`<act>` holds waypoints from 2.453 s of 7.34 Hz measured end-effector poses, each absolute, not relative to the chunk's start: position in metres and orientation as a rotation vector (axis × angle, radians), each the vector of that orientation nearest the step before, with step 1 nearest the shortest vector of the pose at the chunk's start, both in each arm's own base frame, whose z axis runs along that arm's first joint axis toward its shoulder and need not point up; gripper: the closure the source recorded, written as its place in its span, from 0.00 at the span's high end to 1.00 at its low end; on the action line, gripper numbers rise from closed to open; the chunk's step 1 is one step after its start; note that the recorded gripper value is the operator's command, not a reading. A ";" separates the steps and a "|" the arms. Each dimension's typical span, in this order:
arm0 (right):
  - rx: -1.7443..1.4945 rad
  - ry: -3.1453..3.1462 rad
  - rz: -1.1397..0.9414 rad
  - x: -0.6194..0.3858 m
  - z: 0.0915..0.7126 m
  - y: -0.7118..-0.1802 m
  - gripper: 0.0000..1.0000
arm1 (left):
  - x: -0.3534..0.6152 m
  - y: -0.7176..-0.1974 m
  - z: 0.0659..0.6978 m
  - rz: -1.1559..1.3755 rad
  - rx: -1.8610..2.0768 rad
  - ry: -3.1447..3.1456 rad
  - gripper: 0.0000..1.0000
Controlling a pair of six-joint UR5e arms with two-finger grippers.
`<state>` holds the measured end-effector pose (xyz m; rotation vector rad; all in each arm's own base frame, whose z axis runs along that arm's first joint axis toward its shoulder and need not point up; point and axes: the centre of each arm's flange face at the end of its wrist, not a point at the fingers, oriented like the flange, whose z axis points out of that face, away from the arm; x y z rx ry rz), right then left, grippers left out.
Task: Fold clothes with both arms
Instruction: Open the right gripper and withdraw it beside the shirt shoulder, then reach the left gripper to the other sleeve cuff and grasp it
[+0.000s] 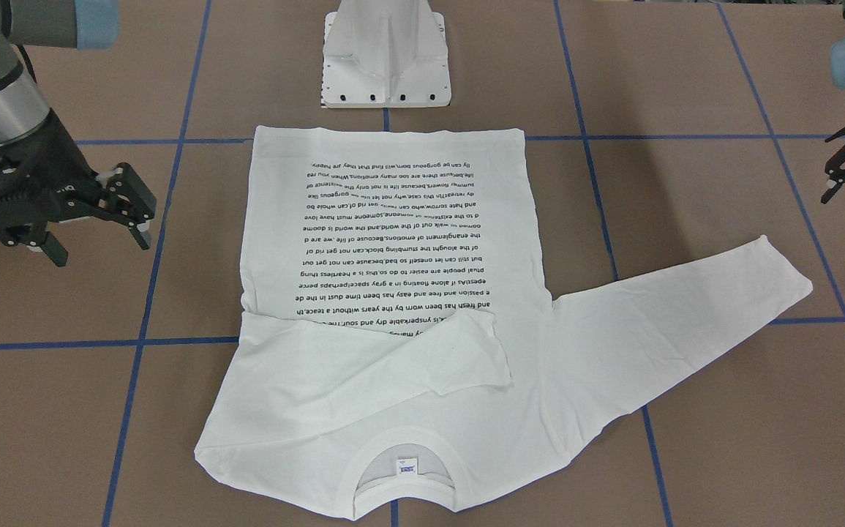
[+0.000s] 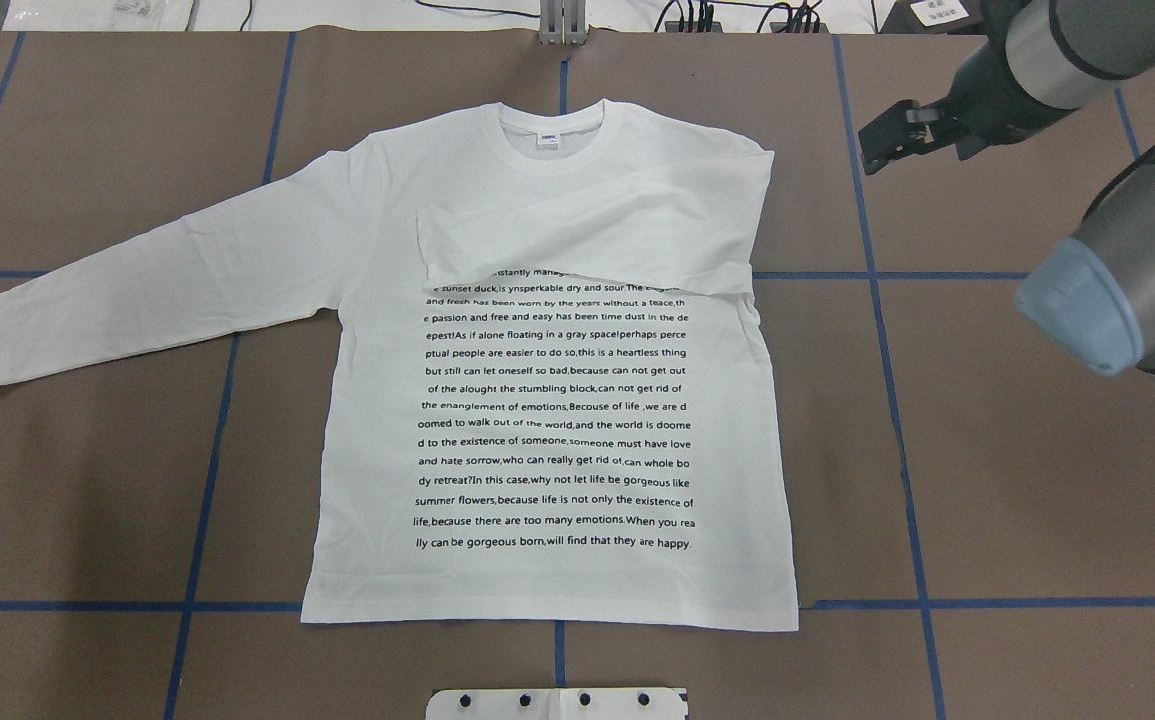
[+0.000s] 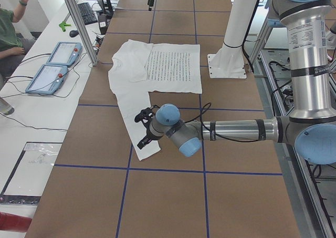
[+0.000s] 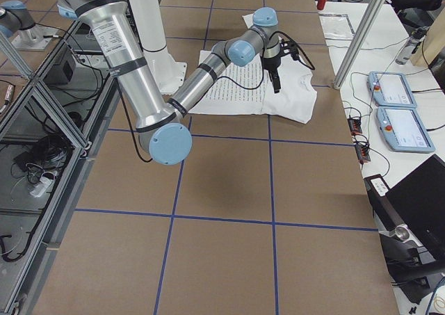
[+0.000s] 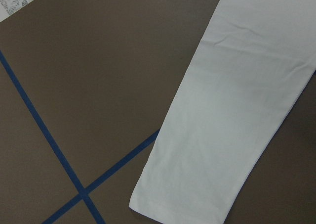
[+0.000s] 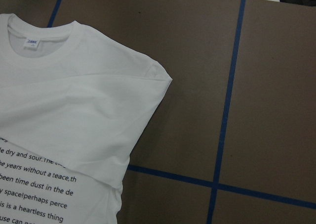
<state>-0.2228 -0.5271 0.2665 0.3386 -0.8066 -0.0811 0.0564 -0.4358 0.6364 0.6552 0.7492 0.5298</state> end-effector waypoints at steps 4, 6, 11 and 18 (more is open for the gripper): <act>0.338 -0.800 -0.096 -0.204 0.282 -0.514 1.00 | 0.130 -0.419 0.671 0.615 0.603 0.752 0.99; 0.337 -0.795 -0.093 -0.203 0.285 -0.514 1.00 | 0.146 -0.418 0.677 0.633 0.583 0.755 0.92; 0.331 -0.788 -0.088 -0.204 0.288 -0.515 1.00 | 0.165 -0.418 0.685 0.662 0.555 0.761 0.60; 0.323 -0.786 -0.082 -0.204 0.292 -0.515 1.00 | 0.177 -0.427 0.687 0.671 0.556 0.748 0.59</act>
